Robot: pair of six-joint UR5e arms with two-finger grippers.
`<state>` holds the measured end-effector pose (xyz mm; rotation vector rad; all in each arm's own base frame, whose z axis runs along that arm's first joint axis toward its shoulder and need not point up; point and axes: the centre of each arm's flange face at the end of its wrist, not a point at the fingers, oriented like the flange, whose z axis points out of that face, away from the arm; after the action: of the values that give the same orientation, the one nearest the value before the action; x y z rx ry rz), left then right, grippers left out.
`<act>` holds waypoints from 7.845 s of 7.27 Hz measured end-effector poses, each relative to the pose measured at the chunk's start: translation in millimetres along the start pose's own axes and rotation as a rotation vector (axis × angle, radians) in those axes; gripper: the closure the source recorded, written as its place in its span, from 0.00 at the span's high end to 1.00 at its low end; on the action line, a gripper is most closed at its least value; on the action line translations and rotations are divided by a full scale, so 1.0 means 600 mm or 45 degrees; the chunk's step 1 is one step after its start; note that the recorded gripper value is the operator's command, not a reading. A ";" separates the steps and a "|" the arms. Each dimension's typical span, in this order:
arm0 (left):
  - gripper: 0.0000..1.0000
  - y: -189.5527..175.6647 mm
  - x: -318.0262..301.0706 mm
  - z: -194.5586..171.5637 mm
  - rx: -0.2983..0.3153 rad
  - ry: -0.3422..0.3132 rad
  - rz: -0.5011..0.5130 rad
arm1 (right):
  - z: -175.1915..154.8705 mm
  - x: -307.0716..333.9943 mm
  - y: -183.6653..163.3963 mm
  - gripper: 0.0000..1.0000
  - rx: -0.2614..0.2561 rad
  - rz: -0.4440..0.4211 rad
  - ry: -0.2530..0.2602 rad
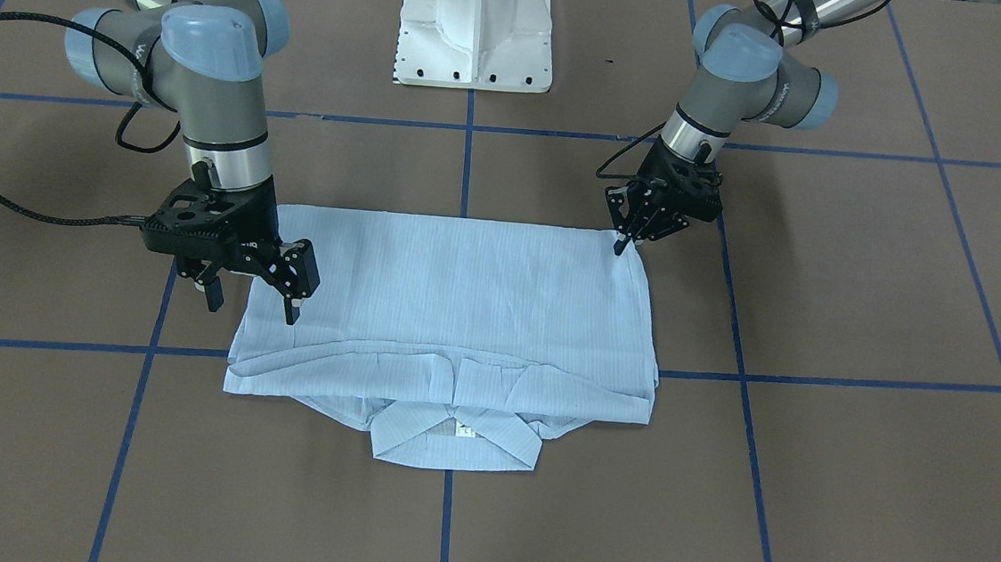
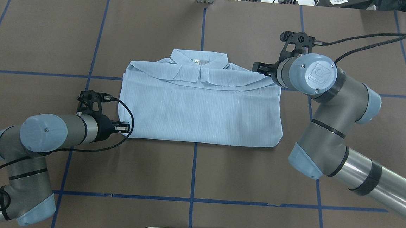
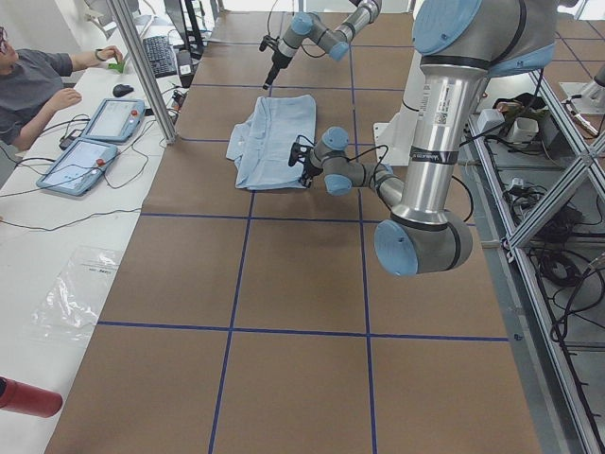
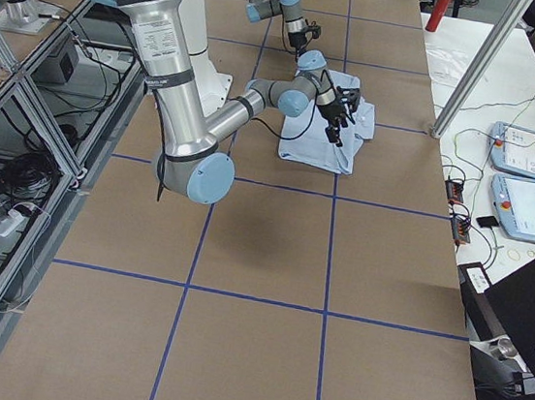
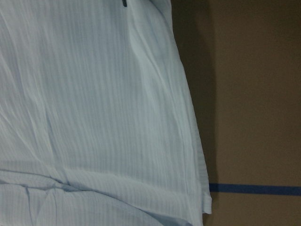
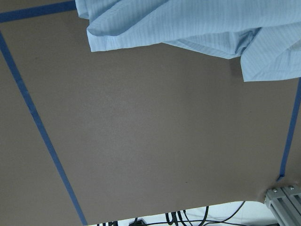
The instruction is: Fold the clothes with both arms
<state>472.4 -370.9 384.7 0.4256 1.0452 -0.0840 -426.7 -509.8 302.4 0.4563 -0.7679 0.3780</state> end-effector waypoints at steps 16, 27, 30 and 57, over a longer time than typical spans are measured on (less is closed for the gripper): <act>1.00 -0.566 -0.128 0.046 0.247 -0.253 0.304 | -0.023 -0.129 0.034 1.00 -0.037 0.053 -0.089; 1.00 -0.468 -0.197 -0.045 0.237 -0.169 0.322 | 0.089 -0.454 0.193 0.98 -0.146 -0.687 0.502; 1.00 -0.467 -0.199 -0.046 0.236 -0.170 0.322 | 0.106 -0.447 0.201 0.98 -0.163 -0.733 0.533; 1.00 -0.452 -0.203 -0.035 0.217 -0.171 0.321 | 0.063 -0.407 0.275 0.36 -0.376 -0.923 0.565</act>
<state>321.4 -627.1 397.8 0.6942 0.8481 0.0235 -689.9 -430.3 189.1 0.3260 -0.1852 -0.3068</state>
